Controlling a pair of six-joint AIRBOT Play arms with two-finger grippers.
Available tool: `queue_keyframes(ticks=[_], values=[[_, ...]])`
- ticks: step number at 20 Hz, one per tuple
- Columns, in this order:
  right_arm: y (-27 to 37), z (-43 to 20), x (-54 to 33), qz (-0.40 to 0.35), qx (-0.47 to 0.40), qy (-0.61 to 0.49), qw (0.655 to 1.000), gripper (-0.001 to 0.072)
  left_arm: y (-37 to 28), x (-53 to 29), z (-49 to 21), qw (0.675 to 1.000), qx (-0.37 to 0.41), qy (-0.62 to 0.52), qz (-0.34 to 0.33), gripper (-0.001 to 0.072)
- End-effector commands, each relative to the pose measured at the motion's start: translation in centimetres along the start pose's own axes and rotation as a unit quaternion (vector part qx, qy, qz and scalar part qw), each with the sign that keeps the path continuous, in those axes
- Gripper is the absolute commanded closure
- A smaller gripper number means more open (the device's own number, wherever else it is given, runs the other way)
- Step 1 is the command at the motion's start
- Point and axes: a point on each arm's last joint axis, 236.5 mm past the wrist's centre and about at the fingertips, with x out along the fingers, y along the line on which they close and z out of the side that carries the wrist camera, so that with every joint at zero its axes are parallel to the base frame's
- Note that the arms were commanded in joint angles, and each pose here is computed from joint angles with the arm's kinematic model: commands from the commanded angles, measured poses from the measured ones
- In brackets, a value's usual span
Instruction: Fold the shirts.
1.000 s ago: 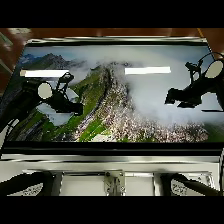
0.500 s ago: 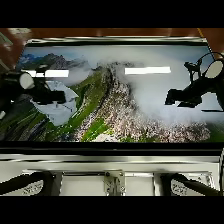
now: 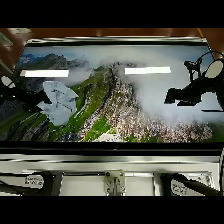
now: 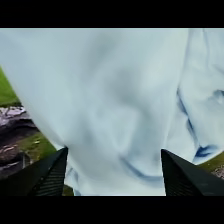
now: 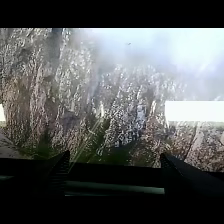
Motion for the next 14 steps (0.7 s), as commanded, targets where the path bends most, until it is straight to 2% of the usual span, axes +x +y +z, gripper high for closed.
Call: queue_keyframes(ticks=[1, 3, 4, 5, 6, 10, 12, 14], values=[[0.6, 0.2, 0.0, 0.013, 0.000, -0.005, 1.000, 0.0023, 0.3, 4.4, -0.4, 0.999, -0.019, 0.041, -0.011, -0.0013], [1.1, 0.3, 0.0, 0.023, 0.001, -0.006, 1.000, 0.0023, 0.7, 5.8, -0.9, 0.998, -0.024, 0.059, -0.008, -0.0011], [1.2, 0.3, 0.0, 0.025, 0.001, -0.007, 1.000, 0.0023, 0.6, 6.0, -1.0, 0.998, -0.027, 0.062, -0.012, 0.0175], [1.2, 0.3, 0.0, 0.025, 0.001, -0.006, 1.000, 0.0023, 0.1, 5.7, -1.0, 0.998, -0.016, 0.061, -0.019, 0.0608], [1.2, 0.3, 0.0, 0.025, 0.001, -0.006, 1.000, 0.0023, -1.1, 5.0, -0.9, 0.997, 0.015, 0.058, -0.040, 0.0669], [1.2, 0.3, 0.0, 0.026, -0.007, -0.007, 1.000, 0.0024, -8.2, -4.3, 1.5, 0.985, 0.139, -0.045, -0.093, 0.0670], [1.9, -0.5, -0.1, 0.039, -0.023, 0.009, 0.999, 0.0025, -13.3, -12.4, 1.1, 0.959, 0.222, -0.130, -0.119, 0.0670], [3.1, -1.6, -1.2, 0.061, -0.056, 0.016, 0.996, 0.0024, -18.5, -21.6, -1.3, 0.915, 0.295, -0.228, -0.153, 0.0670]])
